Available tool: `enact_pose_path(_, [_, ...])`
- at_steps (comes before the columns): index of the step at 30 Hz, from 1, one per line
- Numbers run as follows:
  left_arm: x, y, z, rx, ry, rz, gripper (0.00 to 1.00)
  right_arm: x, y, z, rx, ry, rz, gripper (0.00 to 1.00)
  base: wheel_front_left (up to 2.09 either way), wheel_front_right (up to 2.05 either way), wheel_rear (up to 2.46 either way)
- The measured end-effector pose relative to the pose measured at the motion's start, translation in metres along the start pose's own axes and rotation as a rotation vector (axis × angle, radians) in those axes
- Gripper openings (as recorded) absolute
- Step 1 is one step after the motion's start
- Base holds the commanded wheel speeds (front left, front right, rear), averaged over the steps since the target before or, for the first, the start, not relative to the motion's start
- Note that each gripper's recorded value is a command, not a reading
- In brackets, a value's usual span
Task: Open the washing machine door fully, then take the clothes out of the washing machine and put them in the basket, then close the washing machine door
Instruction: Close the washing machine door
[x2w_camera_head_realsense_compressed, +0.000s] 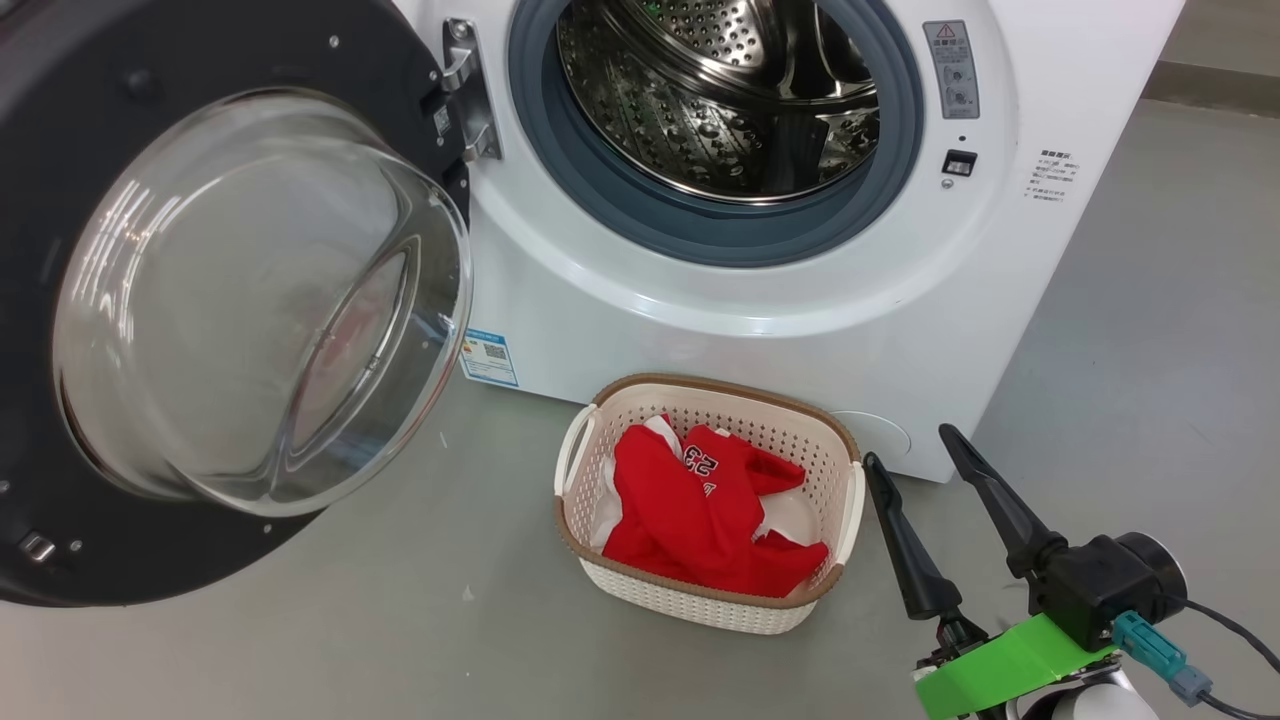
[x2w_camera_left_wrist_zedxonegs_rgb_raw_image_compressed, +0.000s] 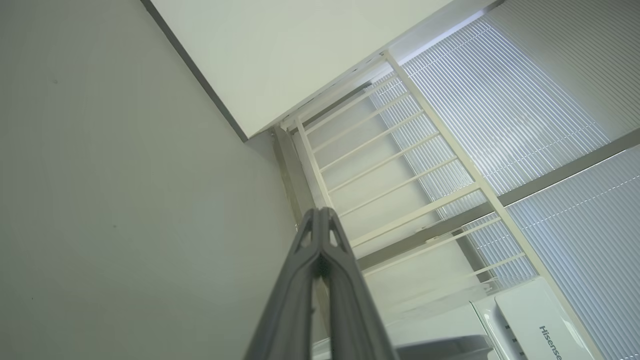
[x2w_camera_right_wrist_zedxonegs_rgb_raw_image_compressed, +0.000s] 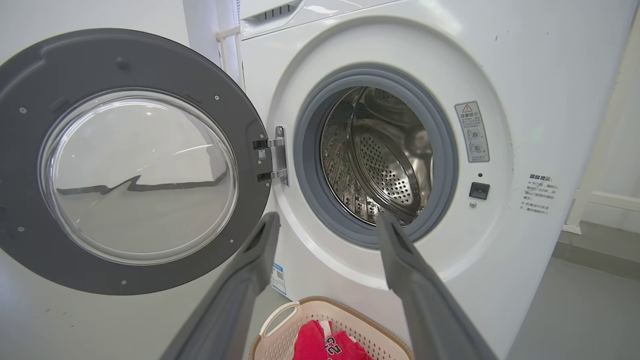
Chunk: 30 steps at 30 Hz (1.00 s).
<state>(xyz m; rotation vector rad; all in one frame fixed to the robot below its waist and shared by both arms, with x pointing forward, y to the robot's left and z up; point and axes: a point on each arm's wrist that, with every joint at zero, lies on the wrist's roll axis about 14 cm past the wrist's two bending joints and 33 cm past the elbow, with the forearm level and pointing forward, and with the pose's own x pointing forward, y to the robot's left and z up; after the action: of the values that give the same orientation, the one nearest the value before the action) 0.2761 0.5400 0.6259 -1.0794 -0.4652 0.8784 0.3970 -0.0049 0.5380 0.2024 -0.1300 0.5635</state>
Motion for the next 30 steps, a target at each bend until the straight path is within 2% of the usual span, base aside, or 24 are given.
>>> enact_pose_path(9, [0.002,0.011,-0.056,0.090,0.294,0.042,0.00,-0.002,-0.002,-0.001,0.001,0.005,-0.007,1.00,0.00,0.00,0.00])
enact_pose_path(18, [0.001,0.017,-0.074,0.113,0.379,0.057,0.00,-0.004,-0.006,-0.001,0.001,0.007,-0.019,1.00,0.00,0.00,0.00])
enact_pose_path(30, [-0.008,0.007,-0.092,0.146,0.517,-0.027,0.00,-0.005,-0.008,0.000,-0.001,0.002,-0.026,1.00,0.00,0.00,0.00])
